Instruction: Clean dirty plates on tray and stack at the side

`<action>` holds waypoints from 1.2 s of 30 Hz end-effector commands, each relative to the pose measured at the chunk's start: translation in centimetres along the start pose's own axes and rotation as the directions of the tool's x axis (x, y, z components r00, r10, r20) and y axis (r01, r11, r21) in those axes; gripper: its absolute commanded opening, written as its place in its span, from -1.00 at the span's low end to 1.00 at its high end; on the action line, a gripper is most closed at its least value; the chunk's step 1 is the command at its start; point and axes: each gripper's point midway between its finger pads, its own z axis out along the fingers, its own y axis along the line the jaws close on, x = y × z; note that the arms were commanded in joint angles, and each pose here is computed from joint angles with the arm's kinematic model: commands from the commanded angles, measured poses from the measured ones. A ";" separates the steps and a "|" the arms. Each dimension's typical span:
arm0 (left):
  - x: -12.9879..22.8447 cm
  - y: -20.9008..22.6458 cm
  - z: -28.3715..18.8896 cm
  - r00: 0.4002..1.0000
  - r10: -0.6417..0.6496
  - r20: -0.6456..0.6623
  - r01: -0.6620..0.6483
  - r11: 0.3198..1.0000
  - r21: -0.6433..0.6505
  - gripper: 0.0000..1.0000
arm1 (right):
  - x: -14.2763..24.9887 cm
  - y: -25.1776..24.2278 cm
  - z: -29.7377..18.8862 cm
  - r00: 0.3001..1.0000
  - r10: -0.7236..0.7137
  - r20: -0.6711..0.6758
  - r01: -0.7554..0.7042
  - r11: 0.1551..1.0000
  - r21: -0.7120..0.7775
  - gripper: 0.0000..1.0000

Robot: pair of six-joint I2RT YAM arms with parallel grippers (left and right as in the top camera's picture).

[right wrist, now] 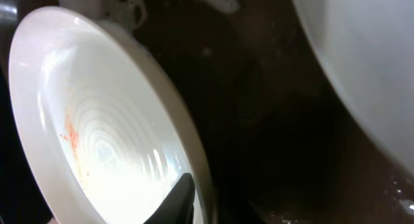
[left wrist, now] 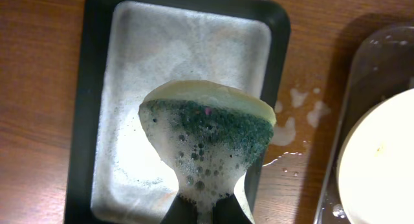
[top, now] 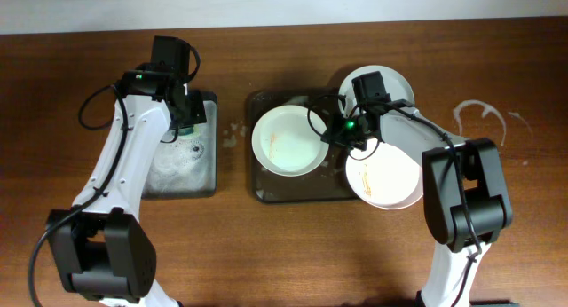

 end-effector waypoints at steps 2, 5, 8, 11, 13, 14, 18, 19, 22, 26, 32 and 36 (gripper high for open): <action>-0.6 -2.2 -1.1 1.000 0.007 0.017 -0.009 0.990 0.144 -0.99 | 0.6 -0.4 1.1 1.000 -0.026 -0.013 0.026 0.999 0.044 -0.92; -0.8 -5.0 -1.7 0.998 0.046 0.032 -0.053 0.960 0.274 -1.00 | 0.7 -0.3 1.2 0.999 -0.051 -0.018 0.051 0.998 0.044 -0.92; -1.1 -7.1 -2.3 0.995 0.075 0.067 -0.093 0.937 0.335 -1.00 | 0.8 -0.3 1.2 0.998 -0.053 -0.022 0.054 0.998 0.045 -0.92; -1.7 -9.6 -2.7 0.988 0.101 0.120 -0.140 0.913 0.384 -1.00 | 1.3 -0.5 1.1 0.997 -0.064 -0.042 0.066 0.997 0.048 -0.92; -2.0 -10.7 -2.7 0.983 0.114 0.143 -0.162 0.905 0.394 -0.99 | 1.6 -0.5 1.1 0.997 -0.057 -0.056 0.060 0.997 0.046 -0.92; -2.0 -11.4 -2.6 0.981 0.122 0.153 -0.174 0.899 0.402 -0.99 | 1.7 -0.4 1.1 0.997 -0.057 -0.061 0.059 0.998 0.035 -0.92; -1.4 -14.8 -1.0 0.971 0.175 0.163 -0.229 0.877 0.422 -0.99 | 1.7 0.2 1.1 0.996 -0.061 -0.065 0.061 0.998 0.007 -0.92; -0.8 -16.0 -0.1 0.968 0.198 0.155 -0.247 0.871 0.426 -0.99 | 1.7 0.1 1.1 0.996 -0.061 -0.063 0.062 0.998 0.011 -0.92; 0.9 -17.7 2.9 0.961 0.251 0.114 -0.276 0.878 0.392 -0.99 | 1.7 0.0 1.1 0.996 -0.059 -0.064 0.060 0.998 0.015 -0.92; 3.6 -19.3 6.3 0.951 0.308 0.040 -0.300 0.877 0.376 -0.99 | 1.8 -0.2 1.1 0.996 -0.055 -0.068 0.057 0.998 0.024 -0.92; 5.3 -18.1 9.7 0.964 0.259 -0.053 -0.237 0.935 0.262 -1.00 | 1.8 -0.2 1.1 0.996 -0.055 -0.068 0.056 0.998 0.024 -0.92; 7.0 -16.9 9.8 0.965 0.222 -0.143 -0.188 0.958 0.218 -0.99 | 1.8 -0.2 1.1 0.996 -0.055 -0.067 0.057 0.998 0.024 -0.91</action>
